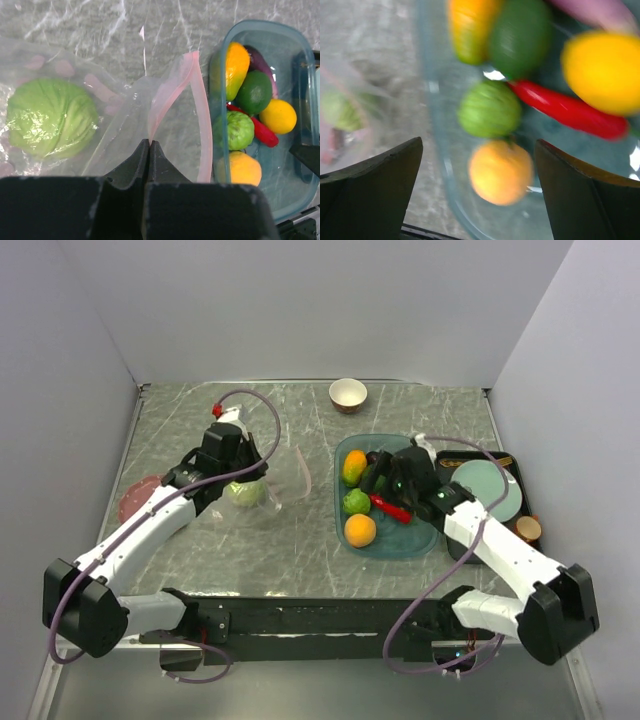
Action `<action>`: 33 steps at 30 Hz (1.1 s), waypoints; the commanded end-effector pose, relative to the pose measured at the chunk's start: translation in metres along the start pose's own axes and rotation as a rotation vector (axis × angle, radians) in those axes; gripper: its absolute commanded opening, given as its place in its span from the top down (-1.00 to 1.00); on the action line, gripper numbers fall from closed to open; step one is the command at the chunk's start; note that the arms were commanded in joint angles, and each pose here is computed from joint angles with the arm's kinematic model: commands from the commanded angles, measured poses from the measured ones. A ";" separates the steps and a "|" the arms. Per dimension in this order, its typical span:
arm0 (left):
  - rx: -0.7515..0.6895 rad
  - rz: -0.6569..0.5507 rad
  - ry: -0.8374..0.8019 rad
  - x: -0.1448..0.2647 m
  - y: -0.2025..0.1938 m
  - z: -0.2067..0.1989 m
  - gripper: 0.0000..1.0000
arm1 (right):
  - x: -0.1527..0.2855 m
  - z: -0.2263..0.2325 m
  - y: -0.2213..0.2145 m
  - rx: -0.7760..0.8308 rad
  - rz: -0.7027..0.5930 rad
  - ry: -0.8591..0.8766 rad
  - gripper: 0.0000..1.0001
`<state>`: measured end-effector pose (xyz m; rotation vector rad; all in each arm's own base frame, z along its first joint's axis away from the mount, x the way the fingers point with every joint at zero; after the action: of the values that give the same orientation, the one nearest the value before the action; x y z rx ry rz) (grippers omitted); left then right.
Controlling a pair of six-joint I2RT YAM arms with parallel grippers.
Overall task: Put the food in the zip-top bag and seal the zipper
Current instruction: Adjust the zipper food storage bag at the center of the board, then pick up the fake fruit from the bin.
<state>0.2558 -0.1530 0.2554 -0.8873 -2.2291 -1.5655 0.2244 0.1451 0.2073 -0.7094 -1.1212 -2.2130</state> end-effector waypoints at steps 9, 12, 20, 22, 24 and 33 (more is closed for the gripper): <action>0.031 -0.052 -0.074 0.005 0.003 -0.006 0.99 | 0.019 -0.022 -0.020 0.049 0.052 0.061 -1.00; 0.030 -0.059 -0.084 0.007 0.002 -0.005 0.99 | 0.007 -0.025 -0.028 0.032 0.115 0.021 -1.00; 0.025 -0.066 -0.078 0.010 0.003 -0.005 0.97 | -0.007 -0.027 -0.037 0.027 0.189 -0.016 -0.75; 0.020 -0.063 -0.074 0.009 0.003 -0.004 0.96 | -0.008 -0.026 -0.038 0.028 0.198 -0.008 -0.74; 0.007 -0.050 -0.069 0.007 0.002 -0.004 0.99 | -0.009 -0.024 -0.040 0.035 0.215 0.023 -0.74; 0.006 -0.076 -0.067 0.009 0.003 -0.002 0.98 | -0.015 -0.028 -0.049 0.059 0.286 -0.027 -0.67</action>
<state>0.2501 -0.1526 0.2511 -0.9052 -2.2696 -1.5507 0.1939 0.1453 0.1532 -0.8319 -1.0197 -1.9570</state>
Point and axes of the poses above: each gripper's point midway between its finger pads, its own x axis back along the fingers, its own z axis along the line the jaws close on, y = z × x, the point moved 9 cm from there along x, back along the fingers, and after that the axes turned 4 degrees about -x, right-handed, at the moved point
